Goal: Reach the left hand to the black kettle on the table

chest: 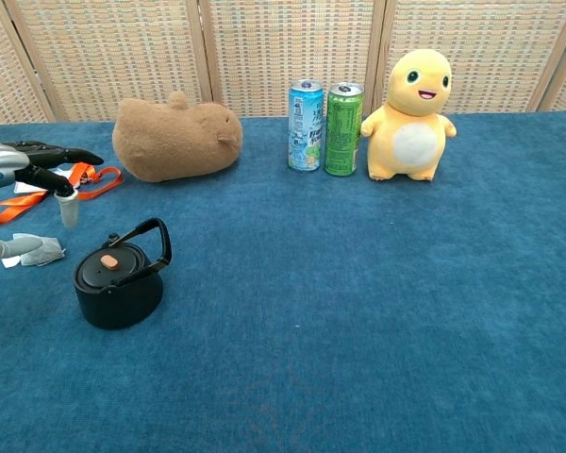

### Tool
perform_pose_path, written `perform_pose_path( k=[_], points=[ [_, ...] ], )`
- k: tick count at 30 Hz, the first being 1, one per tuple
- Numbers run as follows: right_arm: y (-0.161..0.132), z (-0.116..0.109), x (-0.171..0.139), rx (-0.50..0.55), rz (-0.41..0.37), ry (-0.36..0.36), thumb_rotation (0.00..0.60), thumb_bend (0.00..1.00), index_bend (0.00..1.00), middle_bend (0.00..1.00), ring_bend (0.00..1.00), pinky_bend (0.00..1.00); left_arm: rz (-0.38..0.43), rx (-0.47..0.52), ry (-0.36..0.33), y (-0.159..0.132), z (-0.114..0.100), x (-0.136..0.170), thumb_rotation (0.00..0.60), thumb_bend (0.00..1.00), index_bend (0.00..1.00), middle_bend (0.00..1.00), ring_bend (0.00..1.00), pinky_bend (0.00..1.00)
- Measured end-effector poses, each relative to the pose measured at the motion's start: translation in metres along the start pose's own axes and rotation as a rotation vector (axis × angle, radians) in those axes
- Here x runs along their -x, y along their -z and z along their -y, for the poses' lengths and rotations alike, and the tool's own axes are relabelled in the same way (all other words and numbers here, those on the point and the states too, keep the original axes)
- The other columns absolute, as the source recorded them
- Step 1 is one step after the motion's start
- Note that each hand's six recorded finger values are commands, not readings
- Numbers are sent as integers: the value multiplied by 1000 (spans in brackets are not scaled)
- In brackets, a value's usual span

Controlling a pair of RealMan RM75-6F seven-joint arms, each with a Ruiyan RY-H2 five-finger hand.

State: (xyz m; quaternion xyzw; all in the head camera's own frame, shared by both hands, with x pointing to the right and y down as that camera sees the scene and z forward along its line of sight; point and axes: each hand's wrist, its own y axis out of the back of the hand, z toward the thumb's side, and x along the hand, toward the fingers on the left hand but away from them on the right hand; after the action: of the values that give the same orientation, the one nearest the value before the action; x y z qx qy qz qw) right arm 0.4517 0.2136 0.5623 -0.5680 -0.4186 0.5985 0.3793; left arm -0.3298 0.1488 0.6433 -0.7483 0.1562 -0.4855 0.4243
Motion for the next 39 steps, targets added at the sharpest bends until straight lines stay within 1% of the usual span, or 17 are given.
perform_pose_path(
  k=[6, 17, 26, 29, 33, 39],
  points=[
    [1, 0, 0, 4, 2, 0, 600, 0, 0, 0, 0, 0, 5, -1, 12, -8, 5, -10, 600, 412, 415, 0, 0, 0],
    [2, -1, 1, 11, 2, -2, 600, 0, 0, 0, 0, 0, 22, 13, 20, -23, 23, -26, 600, 411, 415, 0, 0, 0],
    [3, 0, 1, 10, 6, -5, 600, 0, 0, 0, 0, 0, 32, 12, 22, -29, 27, -33, 600, 412, 428, 0, 0, 0],
    [3, 0, 1, 10, 6, -5, 600, 0, 0, 0, 0, 0, 34, 6, 28, -32, 29, -35, 600, 412, 446, 0, 0, 0],
    [4, -1, 2, 13, 9, -4, 600, 0, 0, 0, 0, 0, 34, 4, 33, -35, 32, -38, 600, 411, 515, 0, 0, 0],
    [5, -1, 2, 13, 8, -5, 600, 0, 0, 0, 0, 0, 19, 4, 33, -35, 33, -40, 600, 411, 588, 0, 0, 0]
  ],
)
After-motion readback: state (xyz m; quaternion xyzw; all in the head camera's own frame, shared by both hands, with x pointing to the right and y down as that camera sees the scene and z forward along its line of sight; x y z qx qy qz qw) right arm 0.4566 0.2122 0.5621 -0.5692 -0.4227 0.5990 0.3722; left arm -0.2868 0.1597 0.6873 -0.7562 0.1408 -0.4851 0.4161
